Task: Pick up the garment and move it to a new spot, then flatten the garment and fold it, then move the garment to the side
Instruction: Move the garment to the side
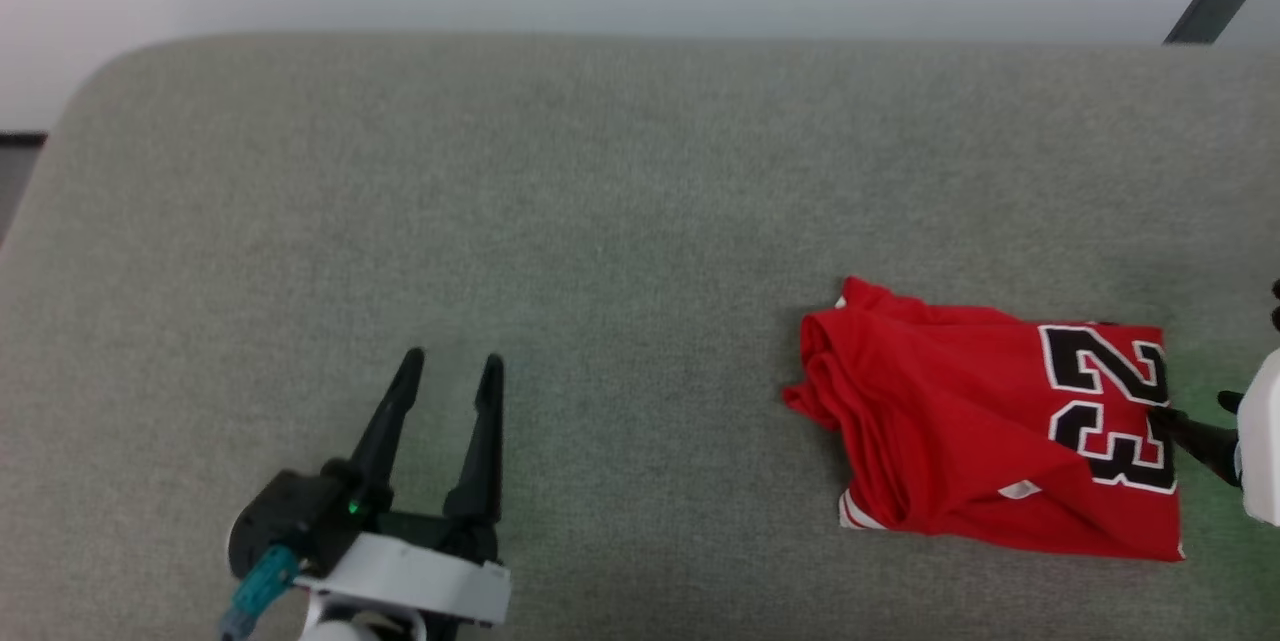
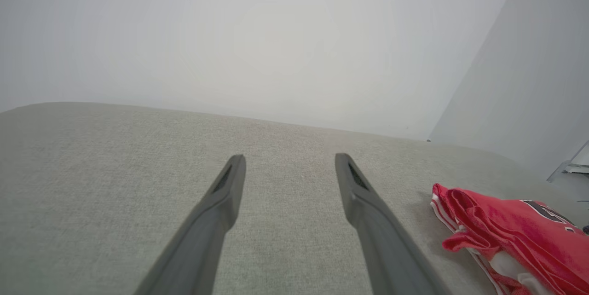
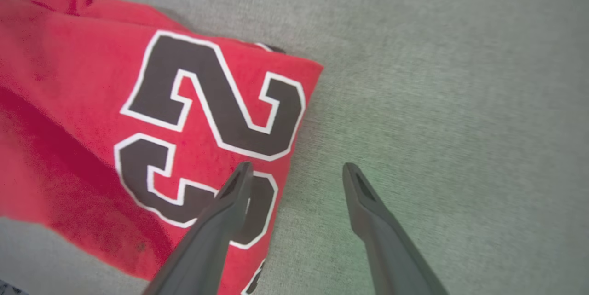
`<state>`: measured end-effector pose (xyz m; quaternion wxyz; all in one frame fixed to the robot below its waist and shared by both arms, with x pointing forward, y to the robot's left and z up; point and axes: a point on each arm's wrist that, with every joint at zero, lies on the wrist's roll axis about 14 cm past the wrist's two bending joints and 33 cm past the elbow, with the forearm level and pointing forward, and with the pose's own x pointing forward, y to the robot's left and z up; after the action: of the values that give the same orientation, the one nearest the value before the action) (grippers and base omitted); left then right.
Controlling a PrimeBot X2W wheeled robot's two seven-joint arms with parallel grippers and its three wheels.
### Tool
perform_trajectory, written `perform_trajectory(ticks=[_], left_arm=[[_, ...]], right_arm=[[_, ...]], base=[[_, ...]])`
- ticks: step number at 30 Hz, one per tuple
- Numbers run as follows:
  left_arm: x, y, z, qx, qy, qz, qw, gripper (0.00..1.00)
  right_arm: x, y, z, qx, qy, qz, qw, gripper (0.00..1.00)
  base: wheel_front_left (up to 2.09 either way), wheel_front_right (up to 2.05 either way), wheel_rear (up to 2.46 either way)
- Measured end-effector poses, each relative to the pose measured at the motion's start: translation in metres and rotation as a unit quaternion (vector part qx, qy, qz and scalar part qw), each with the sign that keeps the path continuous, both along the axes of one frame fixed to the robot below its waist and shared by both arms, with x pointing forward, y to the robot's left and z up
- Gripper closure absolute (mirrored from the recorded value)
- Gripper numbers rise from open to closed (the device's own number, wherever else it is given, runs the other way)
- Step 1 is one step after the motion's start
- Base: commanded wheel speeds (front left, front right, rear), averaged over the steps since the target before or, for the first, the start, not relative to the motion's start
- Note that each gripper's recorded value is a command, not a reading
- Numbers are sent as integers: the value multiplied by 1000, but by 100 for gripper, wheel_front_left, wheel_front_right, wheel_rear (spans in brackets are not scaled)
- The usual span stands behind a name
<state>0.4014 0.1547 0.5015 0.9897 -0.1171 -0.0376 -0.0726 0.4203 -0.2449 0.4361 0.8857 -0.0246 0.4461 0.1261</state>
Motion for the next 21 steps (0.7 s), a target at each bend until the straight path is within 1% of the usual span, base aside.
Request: perform_trajectory(ticks=[3,7,8,9,11,14,17,19,21], left_arm=[[10,-5,-6,1,6,-8,1000,0],[19,-6,-17,2,19,-10,1000,0],[20,-7,-21,2,24,-11,1000,0],[21,-7,-24,3,28,-12,1000,0],[23,-7,-29,5,35,-13,999,0],[27,-9,-33,10,39,-21,999,0],[34,-17,-32,13,34,-36,999,0],[40,-24,-30,17,27,-50,998,0],[49,-35,-24,22,13,-70,997,0]], right_arm=[[1,4,-21,-6,34,12,999,0],[3,15,-43,4,64,24,998,0],[5,16,-46,4,68,27,997,4],[6,18,-48,5,68,31,997,46],[12,21,-51,19,61,27,998,100],[16,25,-49,34,43,24,998,100],[18,19,-44,51,17,6,999,100],[20,7,-38,53,-5,-12,998,100],[21,-18,-30,42,-30,-41,998,100]], base=[[0,0,0],[0,0,0],[0,0,0],[0,0,0],[0,0,0],[0,0,0],[0,0,0],[0,0,0],[0,0,0]])
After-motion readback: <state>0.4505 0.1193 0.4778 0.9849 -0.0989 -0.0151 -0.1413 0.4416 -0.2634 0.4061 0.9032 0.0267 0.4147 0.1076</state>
